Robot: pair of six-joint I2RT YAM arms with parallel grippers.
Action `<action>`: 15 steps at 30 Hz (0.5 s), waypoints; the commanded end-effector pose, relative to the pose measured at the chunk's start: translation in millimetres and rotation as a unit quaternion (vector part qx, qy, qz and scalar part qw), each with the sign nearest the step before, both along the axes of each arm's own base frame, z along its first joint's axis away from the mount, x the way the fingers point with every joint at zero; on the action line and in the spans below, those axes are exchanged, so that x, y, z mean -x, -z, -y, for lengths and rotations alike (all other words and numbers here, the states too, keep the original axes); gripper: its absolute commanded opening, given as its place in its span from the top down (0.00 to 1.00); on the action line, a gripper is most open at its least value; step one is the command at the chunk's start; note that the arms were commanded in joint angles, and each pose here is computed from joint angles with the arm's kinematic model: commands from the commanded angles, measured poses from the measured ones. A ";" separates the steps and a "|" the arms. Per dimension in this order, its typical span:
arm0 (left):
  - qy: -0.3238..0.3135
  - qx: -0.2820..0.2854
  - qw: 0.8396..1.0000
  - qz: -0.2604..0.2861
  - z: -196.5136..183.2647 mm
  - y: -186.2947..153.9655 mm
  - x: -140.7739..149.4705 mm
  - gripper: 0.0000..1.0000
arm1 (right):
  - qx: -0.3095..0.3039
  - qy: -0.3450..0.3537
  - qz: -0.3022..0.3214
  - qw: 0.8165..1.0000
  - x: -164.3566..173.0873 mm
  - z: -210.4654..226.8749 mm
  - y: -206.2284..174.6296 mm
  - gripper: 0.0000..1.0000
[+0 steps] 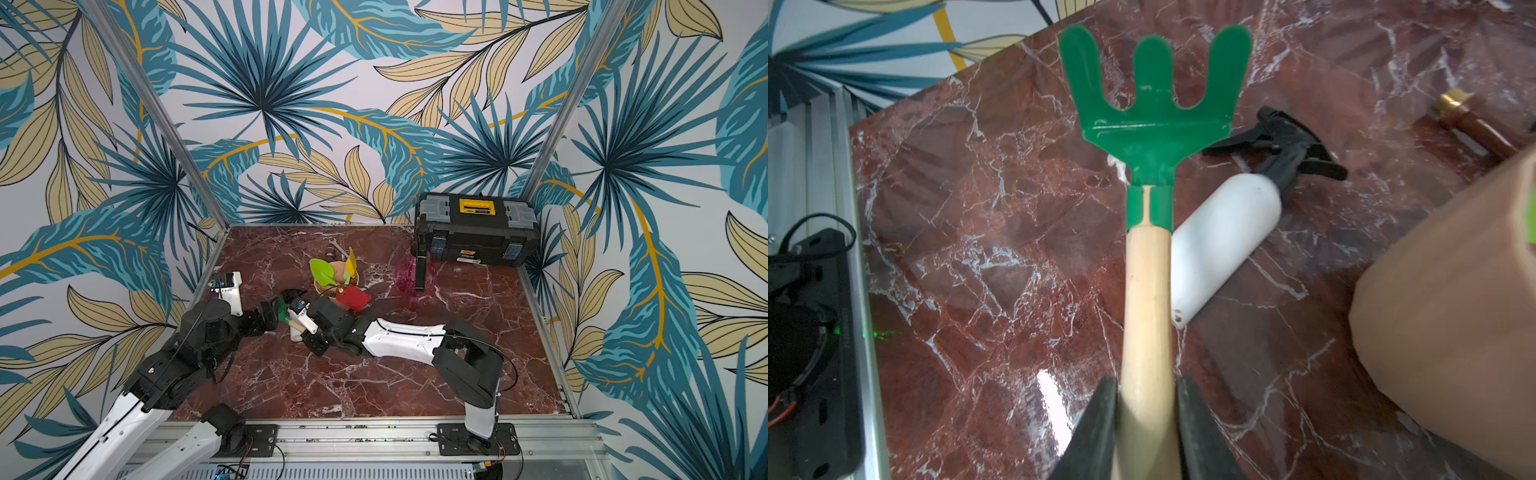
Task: Organize the gardening tools
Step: Pick up the gardening tool from the center of the board.
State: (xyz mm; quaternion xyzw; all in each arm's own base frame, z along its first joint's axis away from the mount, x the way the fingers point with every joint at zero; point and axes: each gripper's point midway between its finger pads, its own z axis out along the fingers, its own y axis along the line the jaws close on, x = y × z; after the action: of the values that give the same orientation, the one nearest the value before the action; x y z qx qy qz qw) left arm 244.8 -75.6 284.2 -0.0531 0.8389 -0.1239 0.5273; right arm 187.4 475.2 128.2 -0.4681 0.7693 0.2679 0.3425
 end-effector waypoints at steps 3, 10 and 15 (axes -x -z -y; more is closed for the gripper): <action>0.048 0.045 0.995 0.078 11.1 -57.2 10.3 0.00 | -0.073 0.052 -0.010 0.996 -10.4 14.9 -39.5 0.85; 0.079 0.090 0.986 0.116 19.2 -83.4 21.2 0.00 | -0.193 0.060 -0.023 0.979 -4.5 26.9 -99.3 0.85; 0.128 0.113 0.978 0.122 37.2 -90.0 25.8 0.00 | -0.255 0.081 -0.003 0.964 -7.7 40.4 -124.7 0.86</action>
State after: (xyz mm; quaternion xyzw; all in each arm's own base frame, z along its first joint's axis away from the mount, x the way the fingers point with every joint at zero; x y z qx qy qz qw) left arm 223.9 -101.1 357.2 -0.0098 0.7693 -0.2501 0.5878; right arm 190.6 439.4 229.6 -0.3391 0.7357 0.3938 0.4345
